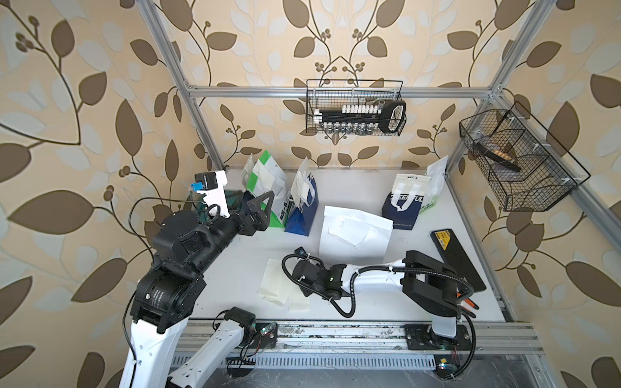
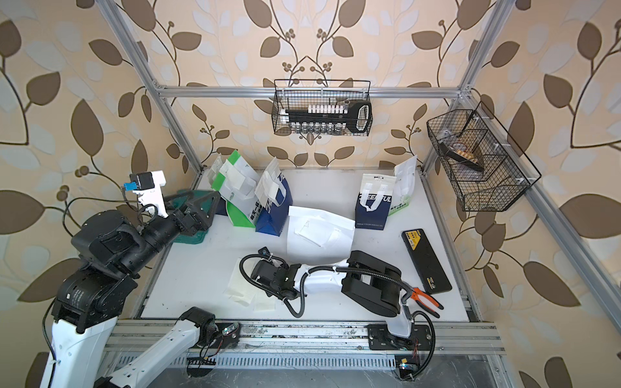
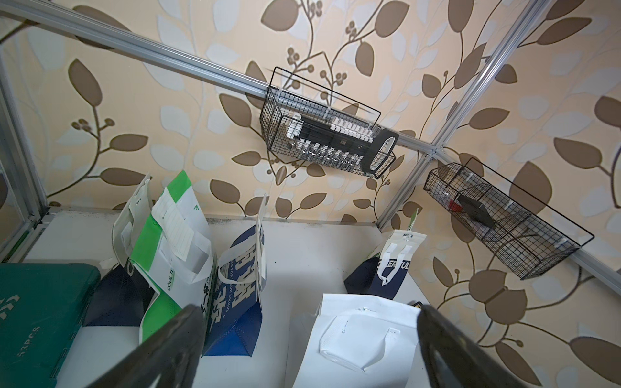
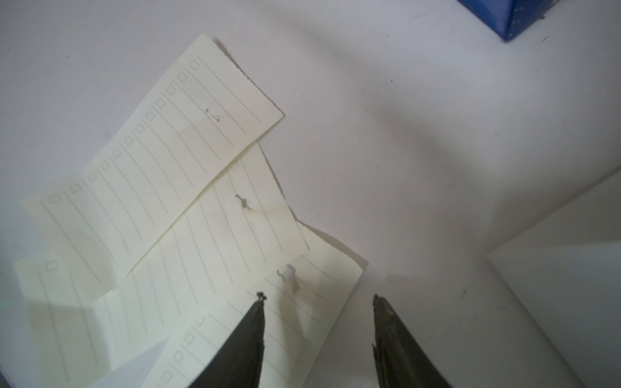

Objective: Staple the receipts to the bags
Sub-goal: Pick up the receipt from the center of the board.

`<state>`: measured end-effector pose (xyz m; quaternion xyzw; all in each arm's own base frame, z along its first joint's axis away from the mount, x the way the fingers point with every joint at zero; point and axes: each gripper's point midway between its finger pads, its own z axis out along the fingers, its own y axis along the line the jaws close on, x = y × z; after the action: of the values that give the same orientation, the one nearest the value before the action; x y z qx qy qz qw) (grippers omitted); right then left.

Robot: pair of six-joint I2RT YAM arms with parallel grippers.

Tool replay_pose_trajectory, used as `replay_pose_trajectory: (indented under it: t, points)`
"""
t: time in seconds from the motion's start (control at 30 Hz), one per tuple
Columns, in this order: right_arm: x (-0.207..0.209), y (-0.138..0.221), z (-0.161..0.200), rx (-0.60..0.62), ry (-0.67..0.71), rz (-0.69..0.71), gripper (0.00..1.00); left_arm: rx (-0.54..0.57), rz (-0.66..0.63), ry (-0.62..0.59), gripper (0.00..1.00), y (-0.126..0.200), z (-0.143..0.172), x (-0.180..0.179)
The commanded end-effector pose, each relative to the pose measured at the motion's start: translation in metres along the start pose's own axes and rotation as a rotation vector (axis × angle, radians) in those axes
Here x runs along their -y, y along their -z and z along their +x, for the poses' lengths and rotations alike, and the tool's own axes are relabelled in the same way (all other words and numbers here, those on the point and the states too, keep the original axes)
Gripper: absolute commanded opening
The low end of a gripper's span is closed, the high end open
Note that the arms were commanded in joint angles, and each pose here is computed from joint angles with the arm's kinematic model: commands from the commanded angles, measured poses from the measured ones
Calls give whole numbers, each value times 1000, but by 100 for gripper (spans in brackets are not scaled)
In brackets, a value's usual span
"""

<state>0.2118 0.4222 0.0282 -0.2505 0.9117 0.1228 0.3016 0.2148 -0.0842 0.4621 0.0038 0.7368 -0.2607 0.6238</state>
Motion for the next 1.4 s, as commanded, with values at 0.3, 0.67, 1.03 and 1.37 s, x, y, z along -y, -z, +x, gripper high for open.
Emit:
replay_pose_trajectory:
  t: [0.3,0.67,1.03,1.37]
  points:
    - [2,-30,35,-125,92,40,39,20,13,-42,99,8,-6,5]
    - [12,-27,37,-90,120,88,0,7,8,-43,99,3,-1,3]
    - [19,61,16,72,141,88,0,13,0,-54,99,-3,0,0]
    - [42,187,-1,352,90,4,0,-137,290,-85,99,-49,28,42]
